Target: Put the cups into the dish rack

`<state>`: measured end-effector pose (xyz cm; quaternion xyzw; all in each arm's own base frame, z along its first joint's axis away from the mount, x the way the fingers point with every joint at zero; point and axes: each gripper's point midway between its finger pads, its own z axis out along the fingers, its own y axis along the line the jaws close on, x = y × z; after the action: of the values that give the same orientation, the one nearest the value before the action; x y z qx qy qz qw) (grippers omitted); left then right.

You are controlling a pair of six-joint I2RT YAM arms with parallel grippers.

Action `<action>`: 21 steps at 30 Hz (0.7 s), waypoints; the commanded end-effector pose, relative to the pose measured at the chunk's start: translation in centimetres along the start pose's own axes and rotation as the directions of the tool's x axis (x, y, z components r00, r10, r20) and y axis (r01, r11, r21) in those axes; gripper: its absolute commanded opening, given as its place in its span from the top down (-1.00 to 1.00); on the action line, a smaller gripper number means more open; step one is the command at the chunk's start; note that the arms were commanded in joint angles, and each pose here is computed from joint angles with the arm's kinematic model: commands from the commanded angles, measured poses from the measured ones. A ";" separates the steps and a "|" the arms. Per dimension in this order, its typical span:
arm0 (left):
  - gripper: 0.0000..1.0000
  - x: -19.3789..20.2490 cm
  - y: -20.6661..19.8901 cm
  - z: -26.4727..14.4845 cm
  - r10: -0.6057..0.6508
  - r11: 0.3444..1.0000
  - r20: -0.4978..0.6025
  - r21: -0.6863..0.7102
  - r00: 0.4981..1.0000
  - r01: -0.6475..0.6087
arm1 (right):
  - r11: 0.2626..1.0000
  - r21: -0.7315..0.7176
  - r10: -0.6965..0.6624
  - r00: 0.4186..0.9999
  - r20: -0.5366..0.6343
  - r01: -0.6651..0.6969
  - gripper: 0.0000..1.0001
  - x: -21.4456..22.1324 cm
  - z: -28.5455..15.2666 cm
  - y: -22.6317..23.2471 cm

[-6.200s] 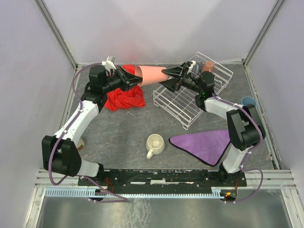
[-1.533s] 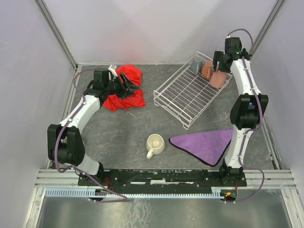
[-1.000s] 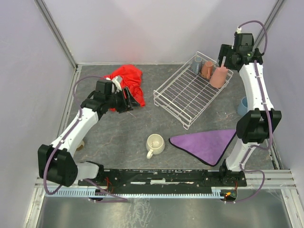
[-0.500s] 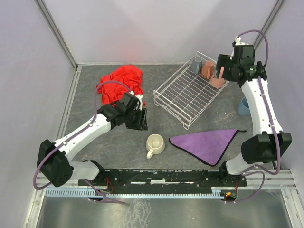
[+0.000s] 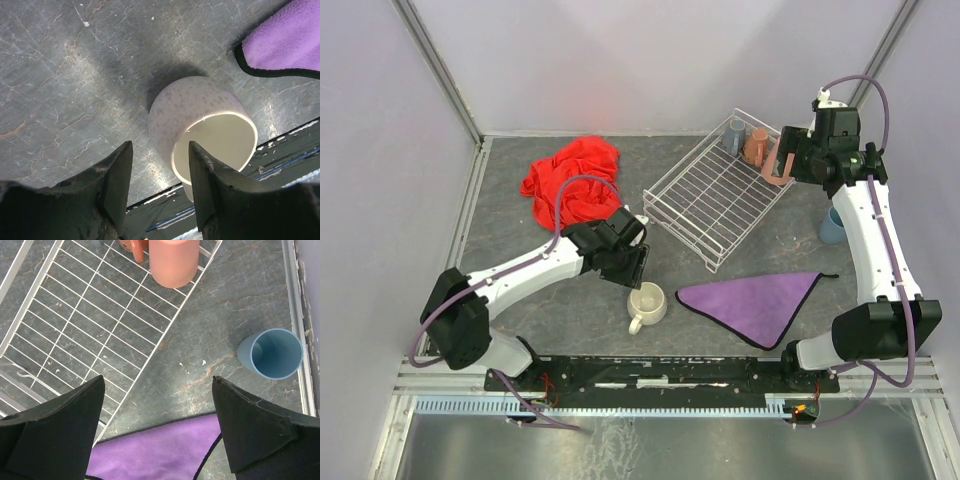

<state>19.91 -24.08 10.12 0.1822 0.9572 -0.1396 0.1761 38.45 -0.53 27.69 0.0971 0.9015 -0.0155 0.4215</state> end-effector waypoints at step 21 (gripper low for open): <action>0.58 0.2 0.7 4.0 0.100 0.990 -0.061 -0.096 0.993 -0.105 | 0.997 -0.072 0.035 0.998 0.060 -0.030 -0.88 -1.2 -2.1 1.2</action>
<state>20.01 -24.49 6.36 0.2135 0.9626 -0.0857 0.1433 38.32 0.28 27.98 0.0927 0.9010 0.0070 0.4237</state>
